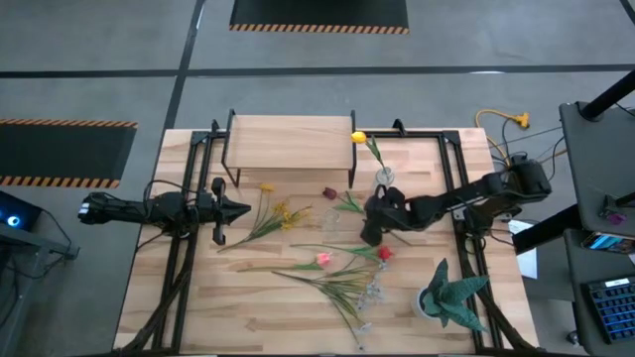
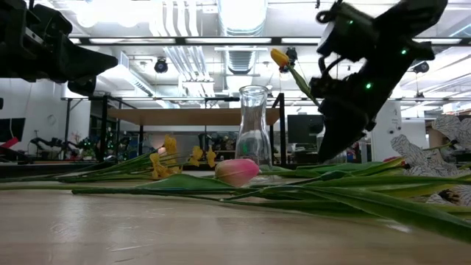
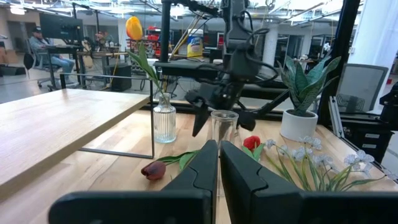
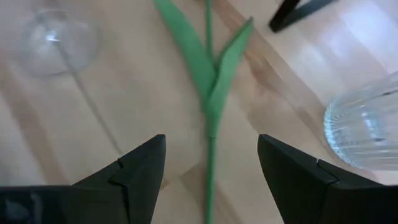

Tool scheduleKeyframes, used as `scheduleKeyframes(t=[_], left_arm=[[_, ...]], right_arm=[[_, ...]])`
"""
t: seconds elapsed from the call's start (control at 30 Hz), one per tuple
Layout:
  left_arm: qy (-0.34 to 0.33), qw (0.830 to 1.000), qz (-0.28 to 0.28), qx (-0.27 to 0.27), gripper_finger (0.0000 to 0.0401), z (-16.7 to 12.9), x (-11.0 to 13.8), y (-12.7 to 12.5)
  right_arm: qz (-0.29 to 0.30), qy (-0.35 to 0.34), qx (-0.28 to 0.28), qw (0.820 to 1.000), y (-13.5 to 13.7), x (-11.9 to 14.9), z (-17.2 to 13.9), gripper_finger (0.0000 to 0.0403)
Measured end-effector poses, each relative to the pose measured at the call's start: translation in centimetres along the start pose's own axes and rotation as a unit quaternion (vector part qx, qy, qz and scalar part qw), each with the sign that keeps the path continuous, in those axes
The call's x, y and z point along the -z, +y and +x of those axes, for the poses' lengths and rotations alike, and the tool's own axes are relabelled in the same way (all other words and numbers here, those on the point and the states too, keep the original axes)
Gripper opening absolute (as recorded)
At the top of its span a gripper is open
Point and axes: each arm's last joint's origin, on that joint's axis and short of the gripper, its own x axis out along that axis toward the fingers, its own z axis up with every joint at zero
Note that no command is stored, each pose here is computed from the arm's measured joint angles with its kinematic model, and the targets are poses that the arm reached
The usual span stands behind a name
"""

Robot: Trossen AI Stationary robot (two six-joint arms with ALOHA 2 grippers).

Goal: Pick and place flowers into a vace then onto a shelf
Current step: Put the dark red tulip into the top transparent vase

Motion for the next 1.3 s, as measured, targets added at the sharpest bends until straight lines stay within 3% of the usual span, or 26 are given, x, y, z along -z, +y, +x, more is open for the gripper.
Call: scheduleKeyframes(t=[0.63, 0.8, 1.17, 1.3], left_arm=[[0.0, 1.0, 0.0, 0.0, 0.0002, 0.0, 0.0, 0.0], [0.0, 1.0, 0.0, 0.0, 0.0002, 0.0, 0.0, 0.0], [0.0, 1.0, 0.0, 0.0, 0.0002, 0.0, 0.0, 0.0], [0.0, 1.0, 0.0, 0.0, 0.0002, 0.0, 0.0, 0.0]], right_arm=[[0.008, 0.059, 0.018, 0.998, -1.0, 0.4, 3.3, 0.0228], [0.009, 0.067, 0.009, 0.998, -1.0, 0.5, 3.2, 0.0181], [0.008, 0.083, -0.009, 0.996, -1.4, 0.4, 2.0, 0.002], [0.003, 0.095, -0.002, 0.995, -1.7, 0.6, 1.4, 0.0012]])
